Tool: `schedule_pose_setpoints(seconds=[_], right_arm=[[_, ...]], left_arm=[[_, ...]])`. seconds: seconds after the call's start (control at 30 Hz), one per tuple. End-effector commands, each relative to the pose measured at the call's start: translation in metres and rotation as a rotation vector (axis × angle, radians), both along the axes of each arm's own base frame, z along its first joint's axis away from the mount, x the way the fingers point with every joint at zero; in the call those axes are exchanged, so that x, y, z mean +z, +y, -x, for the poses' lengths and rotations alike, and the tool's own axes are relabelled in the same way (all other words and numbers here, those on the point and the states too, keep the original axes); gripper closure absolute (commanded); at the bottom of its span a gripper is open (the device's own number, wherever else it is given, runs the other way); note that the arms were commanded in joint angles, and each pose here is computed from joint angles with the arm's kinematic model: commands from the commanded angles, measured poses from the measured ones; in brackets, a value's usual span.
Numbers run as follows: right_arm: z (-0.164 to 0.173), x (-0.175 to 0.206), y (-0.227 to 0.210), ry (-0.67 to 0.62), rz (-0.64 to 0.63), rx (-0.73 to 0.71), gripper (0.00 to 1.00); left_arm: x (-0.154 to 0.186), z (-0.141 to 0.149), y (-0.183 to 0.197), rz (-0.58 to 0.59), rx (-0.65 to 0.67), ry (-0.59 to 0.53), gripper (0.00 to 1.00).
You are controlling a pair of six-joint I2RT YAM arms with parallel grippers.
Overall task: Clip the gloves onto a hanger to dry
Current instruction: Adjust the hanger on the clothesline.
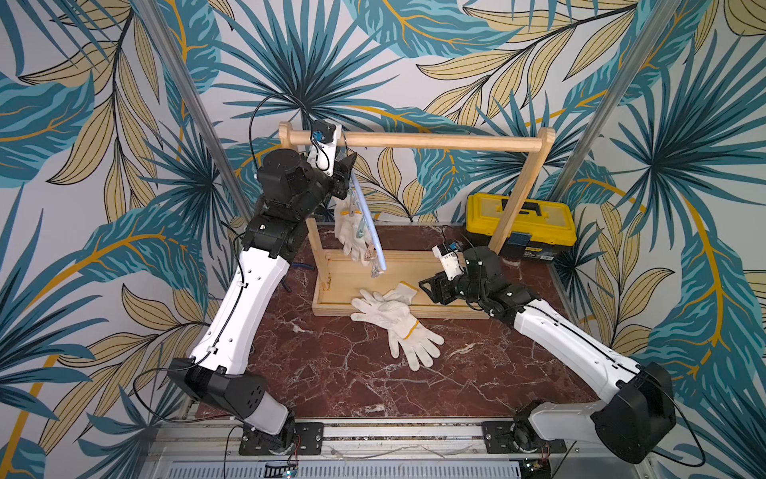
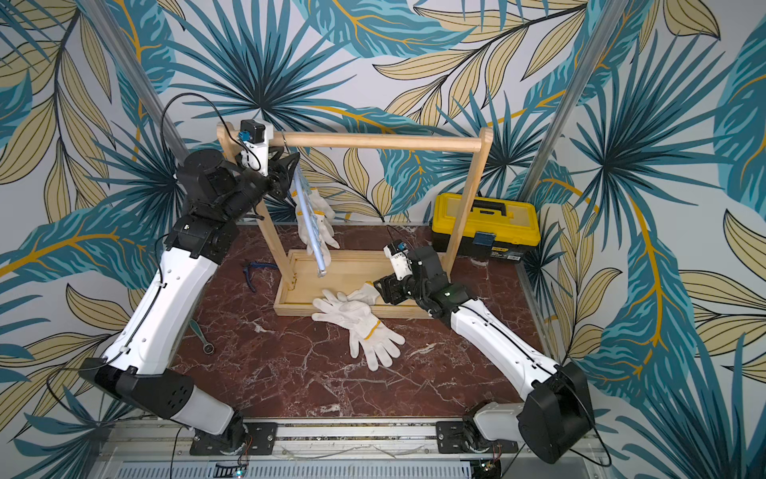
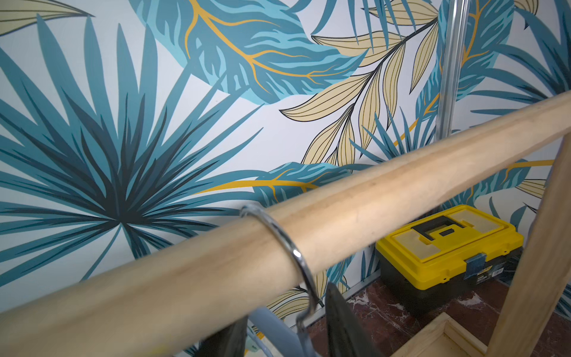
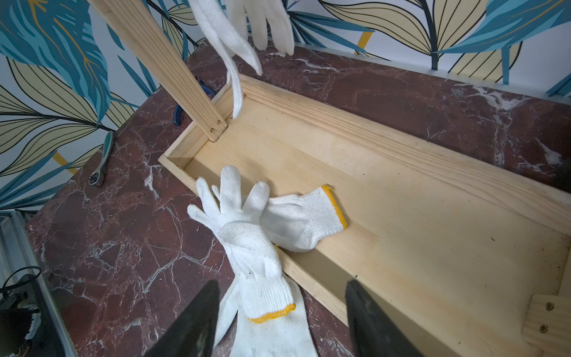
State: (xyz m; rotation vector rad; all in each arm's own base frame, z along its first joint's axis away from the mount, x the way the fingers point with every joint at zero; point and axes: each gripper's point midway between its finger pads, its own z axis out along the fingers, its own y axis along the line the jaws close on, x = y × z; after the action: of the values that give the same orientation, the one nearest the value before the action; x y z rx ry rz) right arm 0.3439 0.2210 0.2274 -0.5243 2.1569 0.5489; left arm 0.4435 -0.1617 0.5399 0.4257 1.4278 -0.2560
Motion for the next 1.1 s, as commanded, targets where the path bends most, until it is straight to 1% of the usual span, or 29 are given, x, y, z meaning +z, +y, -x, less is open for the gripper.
schedule_pose_setpoints(seconds=[0.0, 0.13, 0.27, 0.33, 0.57, 0.83, 0.93, 1.07], right_arm=[[0.006, -0.001, -0.002, 0.0, -0.015, 0.004, 0.35], [0.007, 0.0, -0.003, -0.006, -0.016, 0.002, 0.36], [0.007, 0.0, -0.001, -0.008, -0.023, 0.007, 0.37], [0.007, 0.0, -0.001, -0.008, -0.022, 0.01, 0.37], [0.009, 0.0, -0.002, -0.015, -0.024, 0.011, 0.38], [0.013, -0.002, -0.006, -0.022, -0.019, 0.006, 0.38], [0.014, -0.003, -0.007, -0.021, -0.016, 0.005, 0.38], [0.017, -0.003, -0.01, -0.023, -0.016, 0.001, 0.38]], left_arm=[[0.014, 0.003, 0.006, 0.021, 0.031, -0.008, 0.63], [0.015, 0.001, 0.004, 0.037, 0.023, -0.002, 0.71], [0.021, 0.004, -0.004, 0.047, -0.003, -0.013, 0.84], [0.023, 0.005, -0.01, 0.049, -0.022, -0.016, 0.88], [0.03, 0.007, -0.035, 0.07, -0.118, -0.017, 0.99], [0.027, 0.006, -0.069, 0.064, -0.212, 0.001, 1.0], [0.03, 0.012, -0.085, 0.065, -0.259, -0.004, 1.0], [0.03, 0.022, -0.108, 0.037, -0.305, -0.005, 1.0]])
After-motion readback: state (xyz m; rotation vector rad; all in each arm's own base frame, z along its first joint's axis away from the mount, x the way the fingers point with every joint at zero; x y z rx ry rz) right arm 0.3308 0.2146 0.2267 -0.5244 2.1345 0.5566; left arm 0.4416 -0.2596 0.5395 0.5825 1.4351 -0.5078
